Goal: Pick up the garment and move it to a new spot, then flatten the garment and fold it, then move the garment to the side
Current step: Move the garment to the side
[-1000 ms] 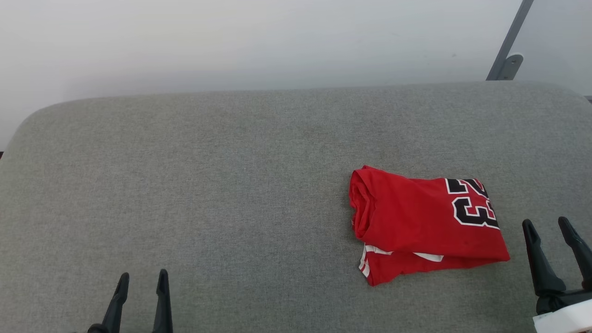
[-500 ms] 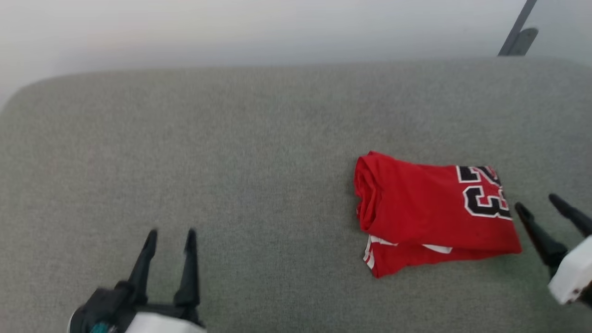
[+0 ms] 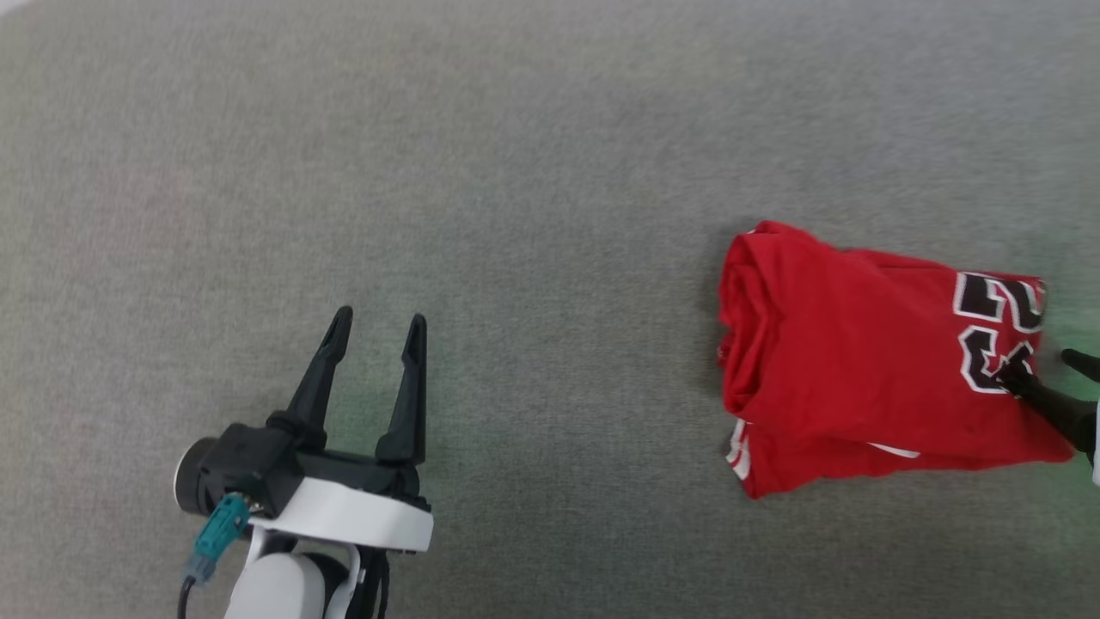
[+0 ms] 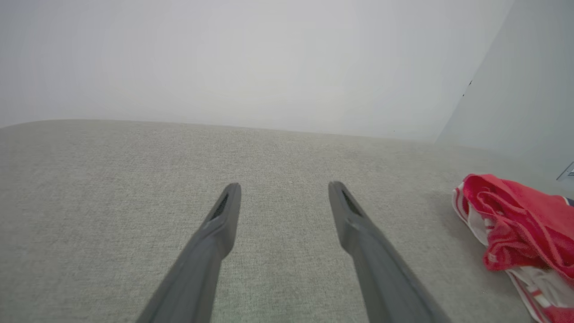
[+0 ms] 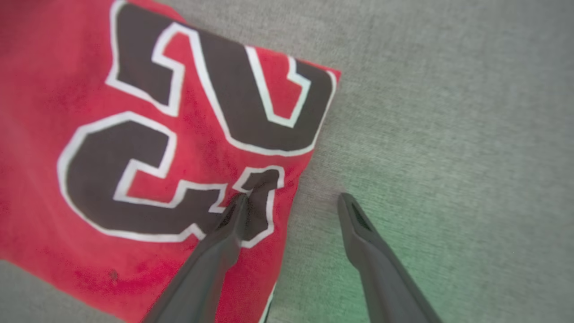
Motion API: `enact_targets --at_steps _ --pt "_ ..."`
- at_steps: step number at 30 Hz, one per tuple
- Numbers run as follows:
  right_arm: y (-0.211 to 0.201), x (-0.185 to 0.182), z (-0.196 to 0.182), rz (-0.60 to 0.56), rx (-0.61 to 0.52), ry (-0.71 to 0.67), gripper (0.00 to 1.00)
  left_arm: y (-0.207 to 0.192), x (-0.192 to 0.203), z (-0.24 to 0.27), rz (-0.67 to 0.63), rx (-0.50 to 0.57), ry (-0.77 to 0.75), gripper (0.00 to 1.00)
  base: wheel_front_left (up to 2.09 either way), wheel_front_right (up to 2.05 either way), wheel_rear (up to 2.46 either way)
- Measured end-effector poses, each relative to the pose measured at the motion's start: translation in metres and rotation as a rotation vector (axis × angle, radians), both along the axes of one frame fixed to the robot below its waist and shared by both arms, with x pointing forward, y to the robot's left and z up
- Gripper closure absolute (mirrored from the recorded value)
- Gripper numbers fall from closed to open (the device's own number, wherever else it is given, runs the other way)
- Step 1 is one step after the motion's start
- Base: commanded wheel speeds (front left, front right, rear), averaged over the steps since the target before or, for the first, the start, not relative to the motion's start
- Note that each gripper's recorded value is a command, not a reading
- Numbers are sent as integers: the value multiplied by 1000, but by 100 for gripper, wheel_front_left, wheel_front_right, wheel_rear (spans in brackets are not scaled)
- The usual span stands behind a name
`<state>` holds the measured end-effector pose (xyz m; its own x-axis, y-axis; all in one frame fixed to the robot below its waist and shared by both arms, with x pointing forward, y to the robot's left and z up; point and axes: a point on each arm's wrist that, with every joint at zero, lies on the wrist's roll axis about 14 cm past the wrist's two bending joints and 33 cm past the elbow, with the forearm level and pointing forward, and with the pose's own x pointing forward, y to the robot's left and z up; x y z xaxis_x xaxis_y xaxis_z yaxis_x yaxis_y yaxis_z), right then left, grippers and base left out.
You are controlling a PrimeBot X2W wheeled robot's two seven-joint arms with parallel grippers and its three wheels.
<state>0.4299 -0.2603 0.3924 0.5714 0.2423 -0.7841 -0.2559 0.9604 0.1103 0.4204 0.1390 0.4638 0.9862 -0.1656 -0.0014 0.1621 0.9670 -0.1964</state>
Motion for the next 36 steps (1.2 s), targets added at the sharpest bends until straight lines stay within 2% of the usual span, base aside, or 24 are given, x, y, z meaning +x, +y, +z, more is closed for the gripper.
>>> enact_targets --at_steps 6,7,8,9,10,15,21,24,25,36 --pt "13 5 -22 56 2 91 0 8 7 -11 22 11 25 0 0 0 0" --pt "15 6 -25 66 0 100 21 9 8 -13 25 12 28 0 0 0 0" --pt "17 7 -27 74 1 106 55 10 8 -14 27 13 33 0 0 0 0" --pt "20 8 -28 78 8 109 73 11 8 -16 28 14 37 0 0 0 0" --pt "22 9 -28 81 14 107 97 10 9 -18 27 14 41 0 0 0 0" --pt "27 10 -26 62 54 72 100 0 15 -18 -4 17 34 0 0 0 0" --pt "7 10 -15 -38 82 -7 100 -20 25 -18 -73 21 18 0 0 0 0" --pt "-29 7 -7 -131 44 -51 100 -34 34 -13 -123 26 -9 0 0 0 0" --pt "-29 7 -7 -131 44 -51 100 -34 34 -13 -123 26 -9 0 0 0 0" --pt "-183 -9 29 -499 -195 -209 100 -91 86 7 -311 25 -150 0 0 0 0"
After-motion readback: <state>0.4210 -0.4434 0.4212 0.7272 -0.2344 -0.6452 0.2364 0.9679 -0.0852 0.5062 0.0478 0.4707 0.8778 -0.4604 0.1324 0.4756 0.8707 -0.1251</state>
